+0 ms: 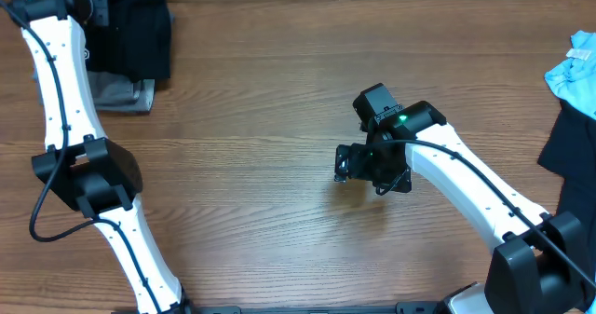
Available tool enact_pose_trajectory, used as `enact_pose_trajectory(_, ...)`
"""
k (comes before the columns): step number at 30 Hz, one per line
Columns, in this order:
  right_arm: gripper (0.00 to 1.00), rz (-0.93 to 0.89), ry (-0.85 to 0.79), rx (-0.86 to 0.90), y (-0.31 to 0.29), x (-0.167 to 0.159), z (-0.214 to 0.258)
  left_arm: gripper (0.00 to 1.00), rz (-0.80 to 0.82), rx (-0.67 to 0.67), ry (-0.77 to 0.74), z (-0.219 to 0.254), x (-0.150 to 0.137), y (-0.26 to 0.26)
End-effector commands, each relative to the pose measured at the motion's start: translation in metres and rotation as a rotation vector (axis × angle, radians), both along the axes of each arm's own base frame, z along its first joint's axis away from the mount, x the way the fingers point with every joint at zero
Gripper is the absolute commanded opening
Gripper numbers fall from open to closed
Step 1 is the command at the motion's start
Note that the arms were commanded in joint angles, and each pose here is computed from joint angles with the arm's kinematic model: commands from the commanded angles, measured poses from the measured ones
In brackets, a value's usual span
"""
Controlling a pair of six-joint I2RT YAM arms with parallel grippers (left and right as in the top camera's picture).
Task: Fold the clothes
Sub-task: 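Carry the shirt left and place it on the grey trousers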
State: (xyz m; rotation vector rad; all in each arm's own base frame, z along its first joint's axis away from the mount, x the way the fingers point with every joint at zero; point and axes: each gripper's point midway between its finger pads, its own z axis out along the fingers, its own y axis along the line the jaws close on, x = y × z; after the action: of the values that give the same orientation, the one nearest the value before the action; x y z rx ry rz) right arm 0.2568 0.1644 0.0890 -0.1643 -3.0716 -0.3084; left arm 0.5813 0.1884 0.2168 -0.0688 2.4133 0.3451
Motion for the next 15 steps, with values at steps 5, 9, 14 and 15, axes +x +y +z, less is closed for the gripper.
enact_pose_trajectory(5, 1.00, -0.002, -0.012, -0.002, -0.001, 0.003, 0.004, 0.04, 0.142, 0.005, 0.011, -0.050, 0.002, 0.068)
enact_pose_trajectory(9, 1.00, -0.003, -0.018, 0.002, 0.000, 0.005, 0.004, 0.04, 0.172, 0.031, -0.048, -0.038, 0.003, 0.093)
enact_pose_trajectory(14, 1.00, -0.009, -0.017, 0.002, 0.000, 0.005, 0.004, 0.04, 0.156, 0.021, -0.079, -0.035, 0.006, 0.099)
enact_pose_trajectory(15, 1.00, -0.014, -0.013, 0.001, -0.001, 0.004, 0.004, 0.04, 0.156, 0.025, -0.093, -0.033, 0.008, 0.100)
